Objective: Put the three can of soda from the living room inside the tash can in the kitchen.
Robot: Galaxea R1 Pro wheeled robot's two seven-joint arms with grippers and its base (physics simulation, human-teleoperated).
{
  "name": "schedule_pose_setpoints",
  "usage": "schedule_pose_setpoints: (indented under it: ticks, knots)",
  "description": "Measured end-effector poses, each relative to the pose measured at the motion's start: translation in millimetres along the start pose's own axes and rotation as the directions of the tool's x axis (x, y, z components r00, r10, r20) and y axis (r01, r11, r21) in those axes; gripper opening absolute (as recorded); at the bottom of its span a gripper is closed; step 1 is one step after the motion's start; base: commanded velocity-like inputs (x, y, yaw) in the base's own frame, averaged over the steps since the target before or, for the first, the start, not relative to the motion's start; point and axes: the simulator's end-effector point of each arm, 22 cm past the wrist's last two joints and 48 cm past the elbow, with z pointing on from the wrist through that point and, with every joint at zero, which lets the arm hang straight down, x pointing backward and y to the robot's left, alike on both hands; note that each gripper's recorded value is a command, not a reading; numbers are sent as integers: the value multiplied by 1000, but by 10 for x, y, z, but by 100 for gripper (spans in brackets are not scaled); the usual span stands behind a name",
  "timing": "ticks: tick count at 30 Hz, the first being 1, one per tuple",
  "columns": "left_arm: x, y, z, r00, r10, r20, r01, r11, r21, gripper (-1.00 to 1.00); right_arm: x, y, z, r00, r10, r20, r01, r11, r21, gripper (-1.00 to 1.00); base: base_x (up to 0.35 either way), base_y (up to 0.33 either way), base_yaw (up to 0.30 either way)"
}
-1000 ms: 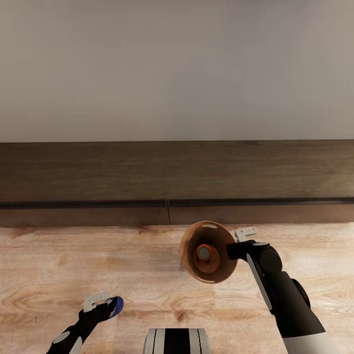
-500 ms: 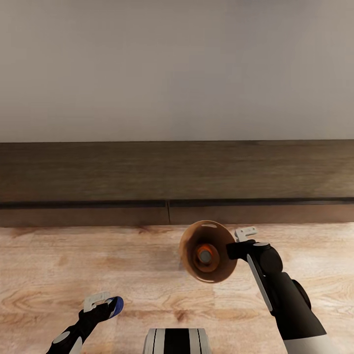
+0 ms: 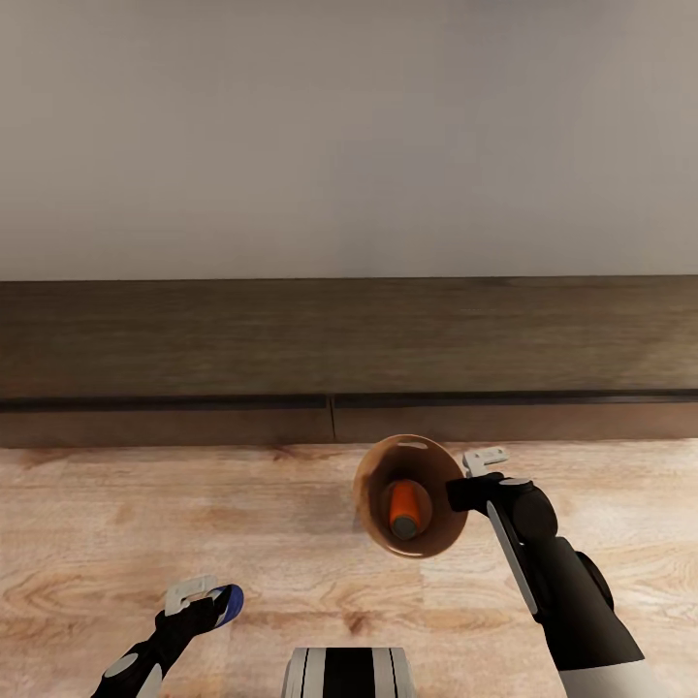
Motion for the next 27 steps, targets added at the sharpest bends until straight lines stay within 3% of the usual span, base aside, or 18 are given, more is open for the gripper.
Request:
schedule_pose_setpoints:
  ticks: [27]
  knots:
    - [26, 8, 36, 1000, 0, 0, 0, 1000, 0, 100, 24, 5, 38, 1000, 0, 0, 0, 1000, -1, -100, 0, 0, 0]
